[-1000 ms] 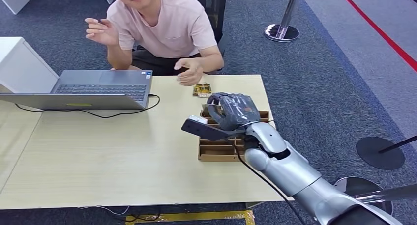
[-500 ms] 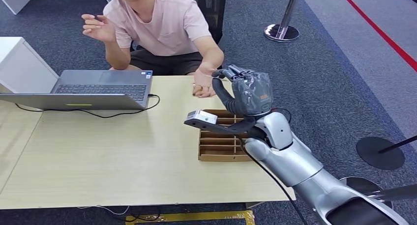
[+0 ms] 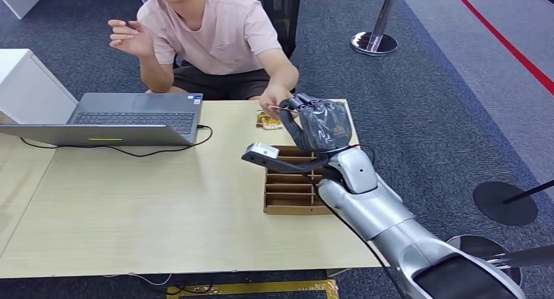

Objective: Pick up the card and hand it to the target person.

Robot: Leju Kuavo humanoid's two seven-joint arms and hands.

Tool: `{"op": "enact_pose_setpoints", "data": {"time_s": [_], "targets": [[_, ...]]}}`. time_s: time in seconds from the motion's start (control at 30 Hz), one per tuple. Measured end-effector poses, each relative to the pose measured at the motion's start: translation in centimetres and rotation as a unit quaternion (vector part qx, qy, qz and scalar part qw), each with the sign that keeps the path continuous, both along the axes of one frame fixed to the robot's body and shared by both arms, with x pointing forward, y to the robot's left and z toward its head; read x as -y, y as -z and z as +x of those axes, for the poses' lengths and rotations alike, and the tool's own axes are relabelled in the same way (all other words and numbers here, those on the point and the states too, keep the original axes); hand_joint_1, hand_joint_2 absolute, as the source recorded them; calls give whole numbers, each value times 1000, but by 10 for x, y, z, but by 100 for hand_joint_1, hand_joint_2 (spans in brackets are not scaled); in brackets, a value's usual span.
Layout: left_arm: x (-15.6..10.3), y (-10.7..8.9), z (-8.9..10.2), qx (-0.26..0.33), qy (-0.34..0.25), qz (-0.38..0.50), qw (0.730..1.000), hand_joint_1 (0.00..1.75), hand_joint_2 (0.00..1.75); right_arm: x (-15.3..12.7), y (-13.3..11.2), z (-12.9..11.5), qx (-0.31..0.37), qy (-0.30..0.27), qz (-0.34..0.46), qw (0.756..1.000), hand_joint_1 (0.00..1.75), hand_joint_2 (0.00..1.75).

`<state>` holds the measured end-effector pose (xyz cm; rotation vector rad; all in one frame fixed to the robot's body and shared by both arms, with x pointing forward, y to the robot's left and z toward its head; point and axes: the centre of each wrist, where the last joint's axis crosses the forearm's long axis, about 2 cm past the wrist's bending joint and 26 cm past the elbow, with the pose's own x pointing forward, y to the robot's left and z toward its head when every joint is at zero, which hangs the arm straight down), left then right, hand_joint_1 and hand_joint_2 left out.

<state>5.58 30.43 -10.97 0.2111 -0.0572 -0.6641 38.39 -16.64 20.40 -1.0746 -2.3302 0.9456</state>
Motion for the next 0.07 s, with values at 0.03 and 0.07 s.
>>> {"op": "enact_pose_setpoints", "data": {"time_s": [0.03,0.07], "targets": [[0,0,0,0,0,0,1000,0,175,0,1,0,-1,0,0,1000,164,175],[0,0,0,0,0,0,1000,0,175,0,1,0,-2,1,0,1000,164,175]]}}
